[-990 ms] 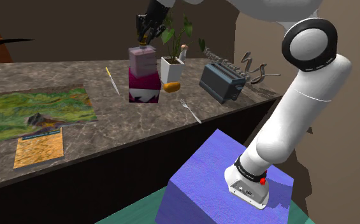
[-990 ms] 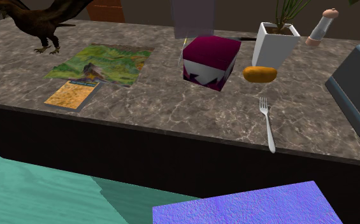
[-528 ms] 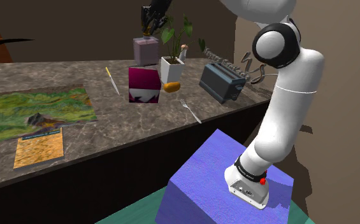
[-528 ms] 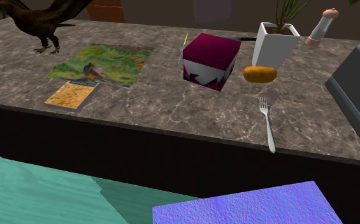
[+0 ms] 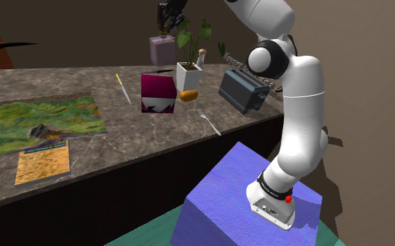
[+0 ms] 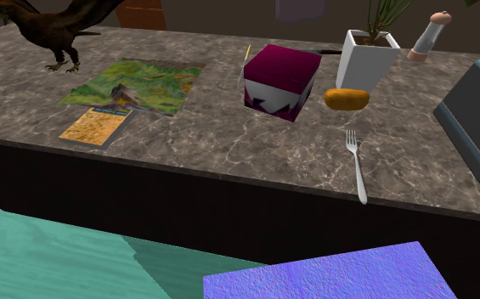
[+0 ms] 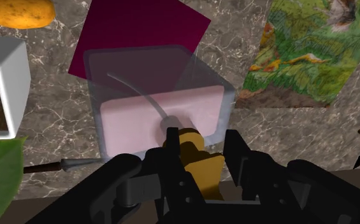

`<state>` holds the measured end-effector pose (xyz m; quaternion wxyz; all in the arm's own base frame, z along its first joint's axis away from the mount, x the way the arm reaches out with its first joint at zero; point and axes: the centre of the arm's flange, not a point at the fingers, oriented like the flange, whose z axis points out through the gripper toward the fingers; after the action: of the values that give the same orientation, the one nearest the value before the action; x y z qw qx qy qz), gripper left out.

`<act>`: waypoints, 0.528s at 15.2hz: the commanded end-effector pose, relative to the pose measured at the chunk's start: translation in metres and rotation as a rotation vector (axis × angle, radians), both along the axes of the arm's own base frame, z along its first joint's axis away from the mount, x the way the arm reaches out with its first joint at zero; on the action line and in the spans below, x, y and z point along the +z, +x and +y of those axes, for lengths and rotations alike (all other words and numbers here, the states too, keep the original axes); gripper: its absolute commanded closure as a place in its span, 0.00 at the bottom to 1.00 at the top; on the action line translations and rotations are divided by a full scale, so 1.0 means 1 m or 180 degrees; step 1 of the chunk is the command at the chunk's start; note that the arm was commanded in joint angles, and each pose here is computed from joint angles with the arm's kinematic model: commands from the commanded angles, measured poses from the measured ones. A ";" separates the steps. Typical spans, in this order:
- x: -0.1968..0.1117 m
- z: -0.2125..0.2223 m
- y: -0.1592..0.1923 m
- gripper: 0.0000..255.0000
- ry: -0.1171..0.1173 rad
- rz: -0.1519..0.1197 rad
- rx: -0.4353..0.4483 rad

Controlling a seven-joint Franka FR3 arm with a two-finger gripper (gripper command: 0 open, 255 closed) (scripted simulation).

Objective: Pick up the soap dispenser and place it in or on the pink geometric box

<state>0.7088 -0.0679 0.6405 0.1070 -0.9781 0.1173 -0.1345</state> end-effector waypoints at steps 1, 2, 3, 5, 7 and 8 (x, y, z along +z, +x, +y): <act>-0.011 -0.001 0.000 1.00 -0.0001 -0.0005 0.0000; -0.016 -0.001 0.000 1.00 -0.0001 -0.0005 0.0000; -0.021 -0.001 0.000 1.00 -0.0001 -0.0005 0.0000; -0.032 -0.001 0.000 1.00 -0.0001 -0.0005 0.0000; -0.042 -0.001 0.000 1.00 -0.0001 -0.0005 0.0000; -0.047 -0.001 0.000 1.00 -0.0001 -0.0005 0.0000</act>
<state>0.7093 -0.0695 0.5995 0.1070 -0.9781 0.1172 -0.1347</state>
